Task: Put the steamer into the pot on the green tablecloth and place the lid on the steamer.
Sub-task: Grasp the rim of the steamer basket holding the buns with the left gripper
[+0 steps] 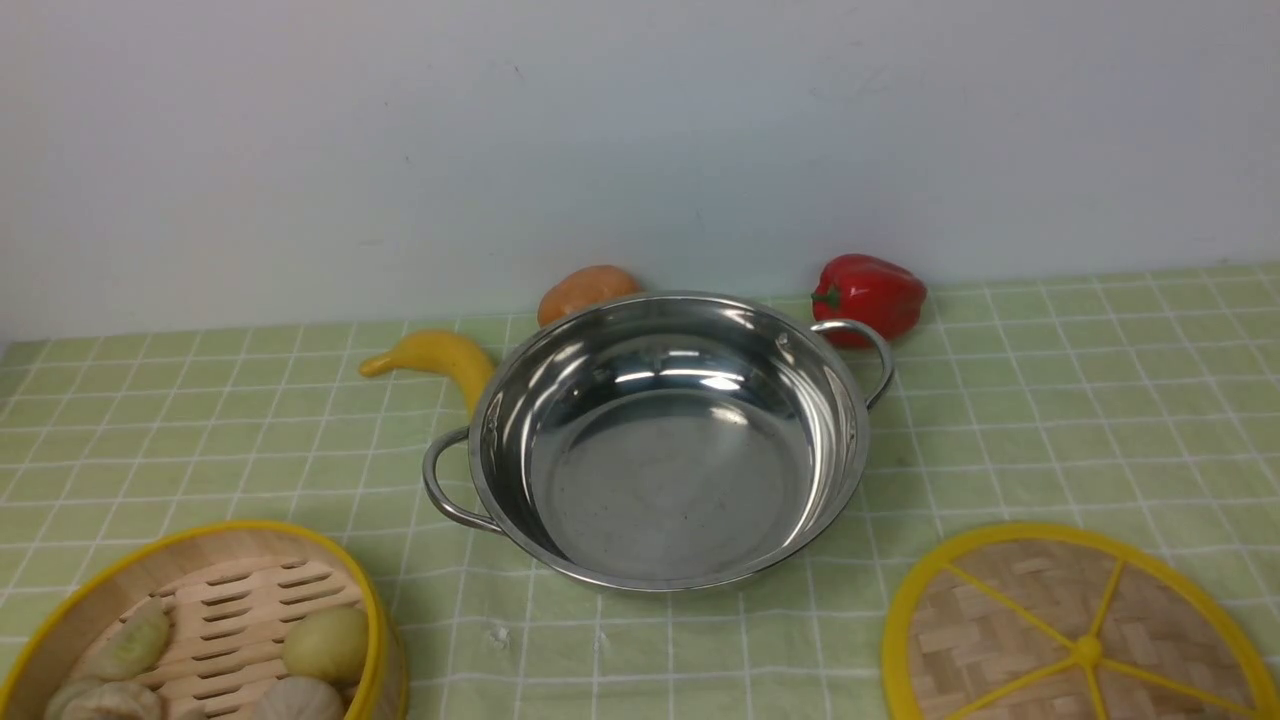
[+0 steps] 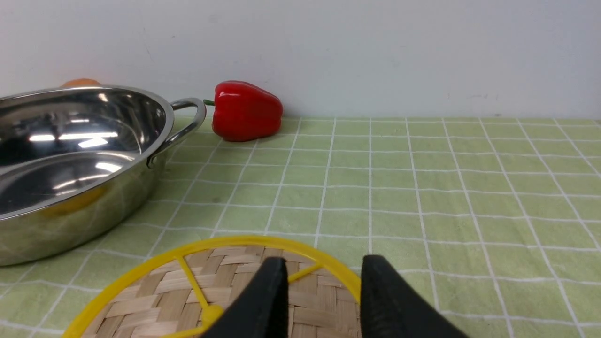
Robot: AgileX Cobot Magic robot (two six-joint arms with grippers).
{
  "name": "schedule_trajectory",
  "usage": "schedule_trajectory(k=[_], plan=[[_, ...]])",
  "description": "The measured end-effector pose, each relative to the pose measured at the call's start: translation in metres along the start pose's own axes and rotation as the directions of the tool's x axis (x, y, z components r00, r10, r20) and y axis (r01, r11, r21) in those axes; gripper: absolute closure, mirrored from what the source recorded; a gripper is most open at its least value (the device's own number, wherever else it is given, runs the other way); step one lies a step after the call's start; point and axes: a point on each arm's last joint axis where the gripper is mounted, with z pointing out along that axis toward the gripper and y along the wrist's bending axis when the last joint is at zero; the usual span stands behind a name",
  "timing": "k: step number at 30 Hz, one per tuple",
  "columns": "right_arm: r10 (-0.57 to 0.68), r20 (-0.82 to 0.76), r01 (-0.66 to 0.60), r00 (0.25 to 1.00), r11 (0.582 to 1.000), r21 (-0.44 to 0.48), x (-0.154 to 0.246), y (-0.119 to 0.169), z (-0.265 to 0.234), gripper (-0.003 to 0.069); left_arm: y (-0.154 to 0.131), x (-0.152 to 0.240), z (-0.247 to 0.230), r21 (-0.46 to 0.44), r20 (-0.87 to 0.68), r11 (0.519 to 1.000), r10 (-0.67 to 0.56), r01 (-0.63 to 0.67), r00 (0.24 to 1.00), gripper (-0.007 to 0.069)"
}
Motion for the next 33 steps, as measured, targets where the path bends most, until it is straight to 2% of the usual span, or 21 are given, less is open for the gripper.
schedule_trajectory(k=[3,7,11,14,15,16,19,21,23,27,28,29,30,31,32,33], plan=[[0.000,0.000,0.000,1.000,1.000,0.000,0.000,0.000,0.000,0.0418,-0.001,-0.002,0.000,0.011,0.020,0.999,-0.031,0.031,0.999,0.0382],[0.000,0.000,0.000,1.000,1.000,0.000,0.000,0.000,0.000,0.0418,-0.004,-0.013,-0.001,0.067,0.140,0.983,-0.179,0.171,0.974,0.0382],[0.000,0.000,0.000,1.000,1.000,0.000,0.000,0.000,0.000,0.0418,-0.003,-0.028,-0.005,0.105,0.288,0.968,-0.248,0.227,0.925,0.0382],[0.000,0.000,0.000,1.000,1.000,0.000,0.000,0.000,0.000,0.0418,0.000,-0.040,-0.009,0.161,0.408,0.933,-0.360,0.322,0.839,0.0382],[0.000,0.000,0.000,1.000,1.000,0.000,0.000,0.000,0.000,0.0418,0.000,-0.040,-0.010,0.164,0.414,0.931,-0.365,0.326,0.834,0.0382],[0.000,0.000,0.000,1.000,1.000,0.000,0.000,0.000,0.000,0.0418,0.002,-0.046,-0.013,0.208,0.444,0.895,-0.447,0.396,0.777,0.0382],[0.000,0.000,0.000,1.000,1.000,0.000,0.000,0.000,0.000,0.0418,0.005,-0.068,-0.025,0.249,0.477,0.873,-0.488,0.420,0.731,0.0382],[0.000,0.000,0.000,1.000,1.000,0.000,0.000,0.000,0.000,0.0418,0.006,-0.083,-0.035,0.244,0.484,0.886,-0.463,0.394,0.743,0.0382],[0.000,0.000,0.000,1.000,1.000,0.000,0.000,0.000,0.000,0.0418,0.009,-0.107,-0.049,0.183,0.395,0.920,-0.392,0.348,0.831,0.0382],[0.000,0.000,0.000,1.000,1.000,0.000,0.000,0.000,0.000,0.0418,0.016,-0.127,-0.056,0.034,0.077,0.976,-0.216,0.214,0.973,0.0382],[0.000,0.000,0.000,1.000,1.000,0.000,0.000,0.000,0.000,0.0418,0.017,-0.130,-0.058,0.028,0.065,0.979,-0.203,0.201,0.977,0.0382],[0.000,0.000,0.000,1.000,1.000,0.000,0.000,0.000,0.000,0.0418,0.018,-0.130,-0.054,0.007,-0.077,0.994,-0.110,0.110,0.991,0.0382],[0.000,0.000,0.000,1.000,1.000,0.000,0.000,0.000,0.000,0.0418,0.019,-0.130,-0.053,0.008,-0.131,0.998,-0.064,0.066,0.989,0.0382],[0.000,0.000,0.000,1.000,1.000,0.000,0.000,0.000,0.000,0.0418,0.019,-0.130,-0.050,0.021,-0.199,1.000,0.001,0.003,0.980,0.0382],[-0.001,0.000,0.001,1.000,1.000,0.000,0.000,0.000,0.000,0.0418,0.017,-0.126,-0.041,0.093,-0.326,0.986,0.161,-0.138,0.931,0.0386],[-0.001,0.000,0.001,1.000,1.000,0.000,0.000,0.000,0.000,0.0418,0.017,-0.126,-0.039,0.105,-0.337,0.983,0.179,-0.152,0.924,0.0386]])
